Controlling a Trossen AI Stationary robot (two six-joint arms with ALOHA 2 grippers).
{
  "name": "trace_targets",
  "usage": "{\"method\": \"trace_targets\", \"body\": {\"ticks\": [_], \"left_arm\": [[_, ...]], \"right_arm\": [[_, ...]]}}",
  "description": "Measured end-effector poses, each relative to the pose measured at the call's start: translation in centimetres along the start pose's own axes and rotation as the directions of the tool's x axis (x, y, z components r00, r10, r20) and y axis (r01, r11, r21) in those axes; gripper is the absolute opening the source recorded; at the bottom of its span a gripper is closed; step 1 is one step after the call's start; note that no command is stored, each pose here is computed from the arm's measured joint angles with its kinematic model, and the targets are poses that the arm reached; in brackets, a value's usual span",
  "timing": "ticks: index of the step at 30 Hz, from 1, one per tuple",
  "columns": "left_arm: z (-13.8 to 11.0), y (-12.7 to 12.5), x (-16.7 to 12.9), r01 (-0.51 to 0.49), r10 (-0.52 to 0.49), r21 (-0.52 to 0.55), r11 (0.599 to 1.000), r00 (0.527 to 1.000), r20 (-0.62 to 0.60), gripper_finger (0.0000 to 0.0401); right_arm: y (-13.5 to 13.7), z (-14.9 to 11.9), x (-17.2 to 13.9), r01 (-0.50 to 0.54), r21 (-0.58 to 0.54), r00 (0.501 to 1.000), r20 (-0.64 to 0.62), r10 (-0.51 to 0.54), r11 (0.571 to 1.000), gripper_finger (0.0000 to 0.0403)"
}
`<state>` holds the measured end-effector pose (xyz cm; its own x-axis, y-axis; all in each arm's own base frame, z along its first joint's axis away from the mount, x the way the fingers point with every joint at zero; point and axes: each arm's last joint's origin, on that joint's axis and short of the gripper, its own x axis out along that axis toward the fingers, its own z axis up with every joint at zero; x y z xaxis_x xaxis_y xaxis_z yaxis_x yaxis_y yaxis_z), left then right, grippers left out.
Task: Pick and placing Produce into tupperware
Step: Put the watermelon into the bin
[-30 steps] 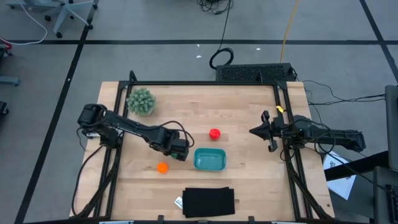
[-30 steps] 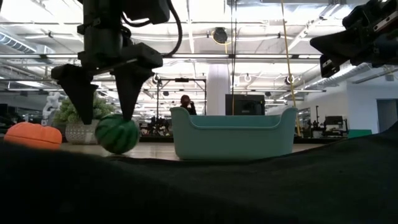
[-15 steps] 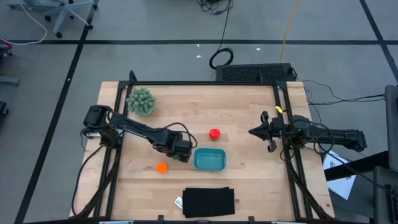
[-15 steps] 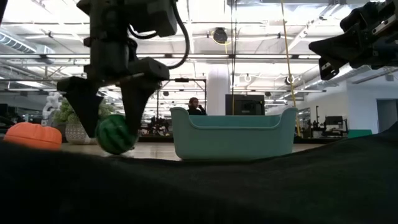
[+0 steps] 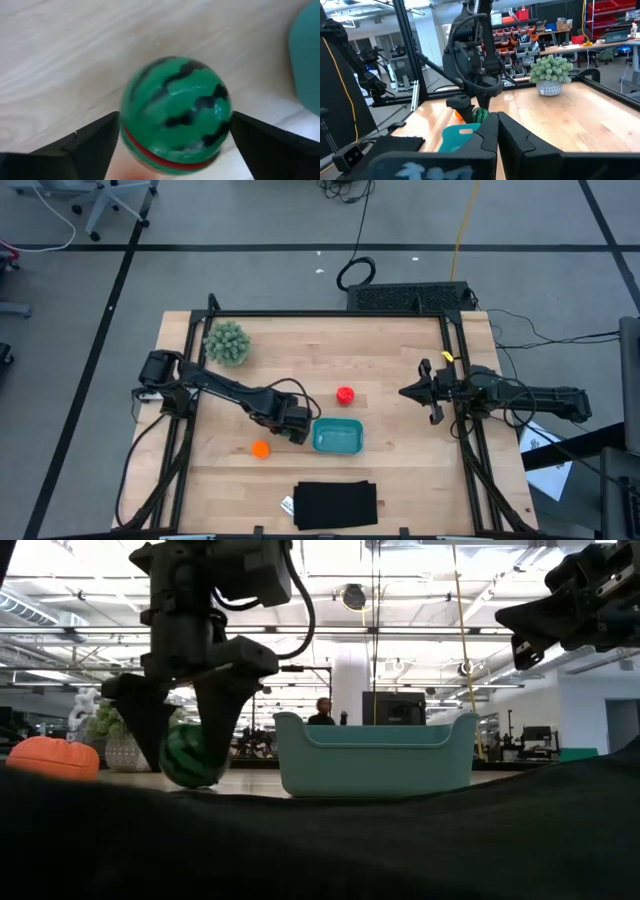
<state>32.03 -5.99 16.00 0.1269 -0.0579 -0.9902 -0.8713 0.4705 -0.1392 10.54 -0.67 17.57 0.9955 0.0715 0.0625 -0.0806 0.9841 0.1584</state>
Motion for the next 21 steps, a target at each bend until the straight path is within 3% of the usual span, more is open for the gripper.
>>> {"method": "trace_targets", "body": {"ticks": [13,21], "left_arm": [[0.06,-0.2,0.0,0.021,-0.021,0.022,1.0,1.0,0.005,0.0265],[0.16,-0.18,-0.02,0.025,-0.025,0.033,0.999,1.0,-0.002,0.0284]], "right_arm": [[0.0,-0.01,0.0,0.0,0.0,1.0,-0.001,0.0,1.0,0.0],[0.0,-0.01,0.0,0.0,0.0,1.0,-0.001,0.0,1.0,0.0]]}}
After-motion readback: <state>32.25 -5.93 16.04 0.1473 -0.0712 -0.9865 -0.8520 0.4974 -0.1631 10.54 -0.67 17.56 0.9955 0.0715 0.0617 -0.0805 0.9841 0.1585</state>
